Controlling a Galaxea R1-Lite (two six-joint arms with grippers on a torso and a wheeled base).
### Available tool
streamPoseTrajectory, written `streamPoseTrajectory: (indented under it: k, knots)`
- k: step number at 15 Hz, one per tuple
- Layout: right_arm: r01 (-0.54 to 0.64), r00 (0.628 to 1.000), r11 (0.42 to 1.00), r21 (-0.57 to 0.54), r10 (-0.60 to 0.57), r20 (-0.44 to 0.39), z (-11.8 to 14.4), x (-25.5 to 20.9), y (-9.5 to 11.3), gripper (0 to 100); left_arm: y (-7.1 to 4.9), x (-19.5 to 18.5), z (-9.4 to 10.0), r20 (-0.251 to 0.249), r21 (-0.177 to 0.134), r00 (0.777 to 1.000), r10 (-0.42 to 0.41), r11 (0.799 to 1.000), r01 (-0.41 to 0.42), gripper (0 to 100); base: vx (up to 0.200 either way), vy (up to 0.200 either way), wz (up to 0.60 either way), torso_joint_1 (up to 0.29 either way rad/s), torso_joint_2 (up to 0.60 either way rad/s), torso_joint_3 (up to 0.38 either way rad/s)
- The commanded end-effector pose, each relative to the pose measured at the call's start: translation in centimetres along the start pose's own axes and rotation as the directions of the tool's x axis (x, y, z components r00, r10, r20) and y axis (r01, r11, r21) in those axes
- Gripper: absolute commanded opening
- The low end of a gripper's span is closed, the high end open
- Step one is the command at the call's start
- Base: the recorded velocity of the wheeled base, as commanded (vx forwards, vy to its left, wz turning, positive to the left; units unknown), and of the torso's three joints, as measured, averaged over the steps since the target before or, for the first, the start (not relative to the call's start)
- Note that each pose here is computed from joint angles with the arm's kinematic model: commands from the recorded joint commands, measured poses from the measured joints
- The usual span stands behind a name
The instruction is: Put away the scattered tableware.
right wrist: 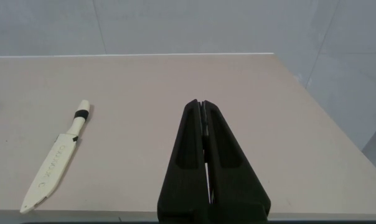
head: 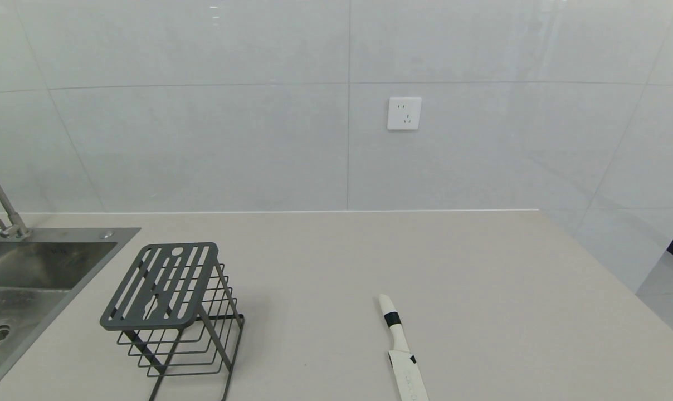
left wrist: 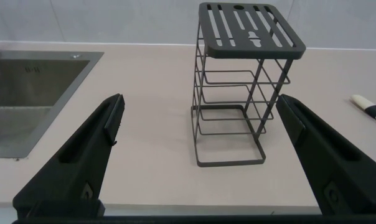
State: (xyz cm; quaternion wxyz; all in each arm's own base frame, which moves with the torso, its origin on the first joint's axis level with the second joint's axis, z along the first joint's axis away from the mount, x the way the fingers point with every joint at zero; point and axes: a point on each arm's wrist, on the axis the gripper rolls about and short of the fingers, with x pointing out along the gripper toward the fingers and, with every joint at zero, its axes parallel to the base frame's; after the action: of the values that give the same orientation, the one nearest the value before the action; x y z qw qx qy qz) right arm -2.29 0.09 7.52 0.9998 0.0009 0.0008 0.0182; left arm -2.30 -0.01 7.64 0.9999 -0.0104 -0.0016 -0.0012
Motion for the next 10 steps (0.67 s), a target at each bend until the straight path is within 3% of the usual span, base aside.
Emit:
streamPoseTrajectory:
  k: [1,6,10]
  knots:
    - [0.0,1.0,1.0,0.0,0.0,0.0,0.02,0.01,0.0,0,0.0,0.0,0.0,0.0,-0.001,1.0,-0.001,1.0,0.001,100,0.0,0.0,0.0,0.0,0.0,0.0]
    - [0.0,1.0,1.0,0.001,0.0,0.0,0.02,0.01,0.0,0,0.0,0.0,0.0,0.0,-0.001,1.0,-0.001,1.0,0.001,100,0.0,0.0,0.0,0.0,0.0,0.0]
    - [0.0,1.0,1.0,0.001,0.0,0.0,0.02,0.01,0.0,0,0.0,0.0,0.0,0.0,0.001,1.0,0.001,1.0,-0.001,100,0.0,0.0,0.0,0.126,-0.06,0.041]
